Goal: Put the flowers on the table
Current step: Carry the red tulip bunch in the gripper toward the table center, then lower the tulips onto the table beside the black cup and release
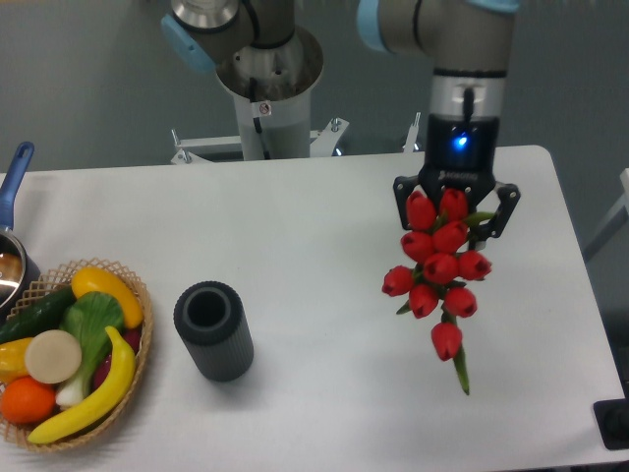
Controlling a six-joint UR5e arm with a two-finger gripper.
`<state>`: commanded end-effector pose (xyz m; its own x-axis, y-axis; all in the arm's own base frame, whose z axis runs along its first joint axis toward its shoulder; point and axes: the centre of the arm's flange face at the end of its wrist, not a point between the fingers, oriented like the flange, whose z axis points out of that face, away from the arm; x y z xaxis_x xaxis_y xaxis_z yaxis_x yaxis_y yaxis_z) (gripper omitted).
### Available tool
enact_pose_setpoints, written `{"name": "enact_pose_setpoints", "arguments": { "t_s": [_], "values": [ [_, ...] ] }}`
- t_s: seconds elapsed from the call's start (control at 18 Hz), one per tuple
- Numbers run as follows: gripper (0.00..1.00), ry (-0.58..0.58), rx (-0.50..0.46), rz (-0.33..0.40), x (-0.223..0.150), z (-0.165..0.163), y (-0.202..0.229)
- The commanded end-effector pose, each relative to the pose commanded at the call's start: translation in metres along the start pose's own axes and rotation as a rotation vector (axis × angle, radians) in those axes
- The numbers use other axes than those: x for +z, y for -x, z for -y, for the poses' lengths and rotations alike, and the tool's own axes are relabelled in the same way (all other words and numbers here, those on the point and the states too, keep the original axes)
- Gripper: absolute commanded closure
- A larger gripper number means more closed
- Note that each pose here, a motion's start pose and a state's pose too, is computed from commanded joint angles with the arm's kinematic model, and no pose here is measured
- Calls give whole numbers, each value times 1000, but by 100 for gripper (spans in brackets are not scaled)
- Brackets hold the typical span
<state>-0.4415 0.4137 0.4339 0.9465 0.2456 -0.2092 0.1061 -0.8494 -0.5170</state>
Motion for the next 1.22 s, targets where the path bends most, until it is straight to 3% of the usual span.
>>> {"name": "enact_pose_setpoints", "arguments": {
  "t_s": [0.28,0.61,0.83,1.0,1.11,1.17,1.22],
  "values": [
    [46,157,68,63,38,6,-21],
    [45,367,215,124,90,1,-55],
    [45,411,232,93,120,-6,-66],
    [43,421,260,94,123,-2,-75],
    [35,419,261,95,124,-1,-75],
    [5,421,263,93,125,-2,-74],
    [0,423,275,90,125,-3,-75]
  ]
}}
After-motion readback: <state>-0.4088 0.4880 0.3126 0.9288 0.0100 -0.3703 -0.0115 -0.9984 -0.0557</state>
